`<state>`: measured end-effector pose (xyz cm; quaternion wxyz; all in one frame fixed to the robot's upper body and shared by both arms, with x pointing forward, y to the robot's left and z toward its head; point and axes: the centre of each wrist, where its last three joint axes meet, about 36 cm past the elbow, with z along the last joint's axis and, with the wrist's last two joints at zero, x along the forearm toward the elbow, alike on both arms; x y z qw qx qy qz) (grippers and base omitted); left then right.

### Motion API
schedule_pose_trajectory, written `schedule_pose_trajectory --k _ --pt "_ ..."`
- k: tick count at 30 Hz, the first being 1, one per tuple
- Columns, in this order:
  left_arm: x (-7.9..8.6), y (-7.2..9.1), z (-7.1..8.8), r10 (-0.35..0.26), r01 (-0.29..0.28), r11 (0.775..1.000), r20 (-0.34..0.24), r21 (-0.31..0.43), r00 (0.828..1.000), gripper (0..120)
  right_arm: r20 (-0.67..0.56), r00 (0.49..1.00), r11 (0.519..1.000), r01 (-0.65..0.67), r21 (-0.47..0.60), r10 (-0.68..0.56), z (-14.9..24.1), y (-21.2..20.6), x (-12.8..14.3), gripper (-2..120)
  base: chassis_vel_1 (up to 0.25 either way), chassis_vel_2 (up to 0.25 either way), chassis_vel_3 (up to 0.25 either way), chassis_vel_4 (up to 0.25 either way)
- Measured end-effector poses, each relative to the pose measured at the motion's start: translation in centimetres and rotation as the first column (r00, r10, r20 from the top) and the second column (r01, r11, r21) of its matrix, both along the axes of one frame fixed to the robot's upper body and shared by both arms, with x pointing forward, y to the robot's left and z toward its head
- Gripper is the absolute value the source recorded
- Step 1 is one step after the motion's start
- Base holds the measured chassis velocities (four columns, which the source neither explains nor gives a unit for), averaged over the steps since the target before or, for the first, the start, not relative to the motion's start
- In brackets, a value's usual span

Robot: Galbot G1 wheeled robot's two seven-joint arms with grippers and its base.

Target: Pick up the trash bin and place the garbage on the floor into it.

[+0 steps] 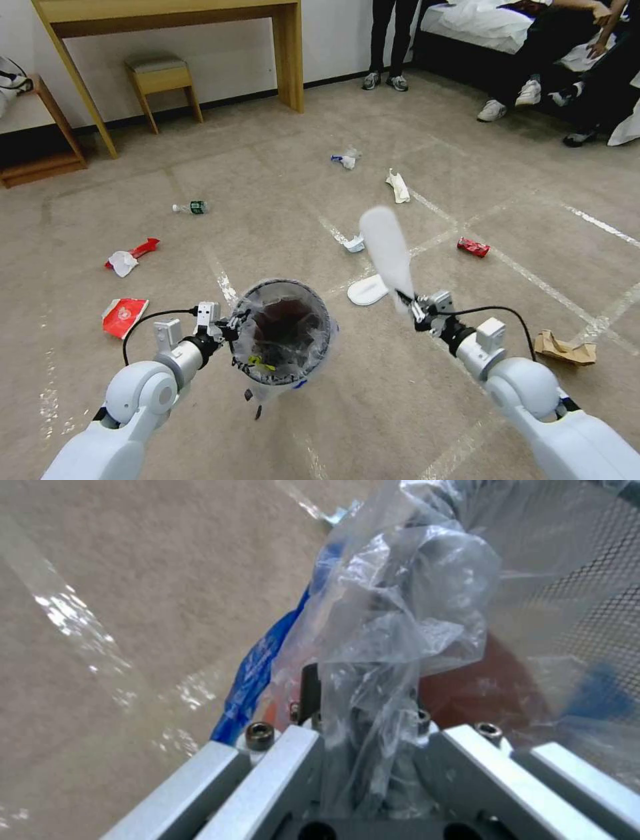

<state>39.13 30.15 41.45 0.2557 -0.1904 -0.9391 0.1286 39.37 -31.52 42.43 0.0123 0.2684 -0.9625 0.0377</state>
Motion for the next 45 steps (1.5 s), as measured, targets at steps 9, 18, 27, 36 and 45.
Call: schedule_pose_trajectory --k 9,18,27,36,45 --pt "0.1 -0.5 0.1 -0.028 0.026 0.999 -0.042 -0.040 0.999 1 0.159 0.982 0.986 -0.119 0.114 0.100 2.4 2.1 0.1 2 0.000 0.000 0.000 0.000" --pt "-0.1 -1.6 0.1 -0.056 0.051 0.995 -0.069 -0.082 0.996 1 0.237 0.939 0.930 -0.302 0.211 0.251 3.5 6.6 1.0 2 0.000 0.000 0.000 0.000" --pt "-0.2 -2.3 0.2 -0.069 0.057 0.989 -0.091 -0.133 0.993 1 0.239 0.898 0.879 -0.421 0.225 0.369 1.3 9.8 1.2 2 0.000 0.000 0.000 0.000" --pt "-0.3 -2.7 0.2 -0.059 0.037 0.982 -0.117 -0.185 0.991 1 0.242 0.860 0.847 -0.496 0.192 0.449 -1.4 12.3 1.3 2 0.000 0.000 0.000 0.000" --pt "-0.2 -3.0 0.5 -0.063 0.036 0.976 -0.120 -0.214 0.991 1 0.219 0.832 0.821 -0.546 0.167 0.509 -4.5 13.7 0.7 2 0.000 0.000 0.000 0.000"
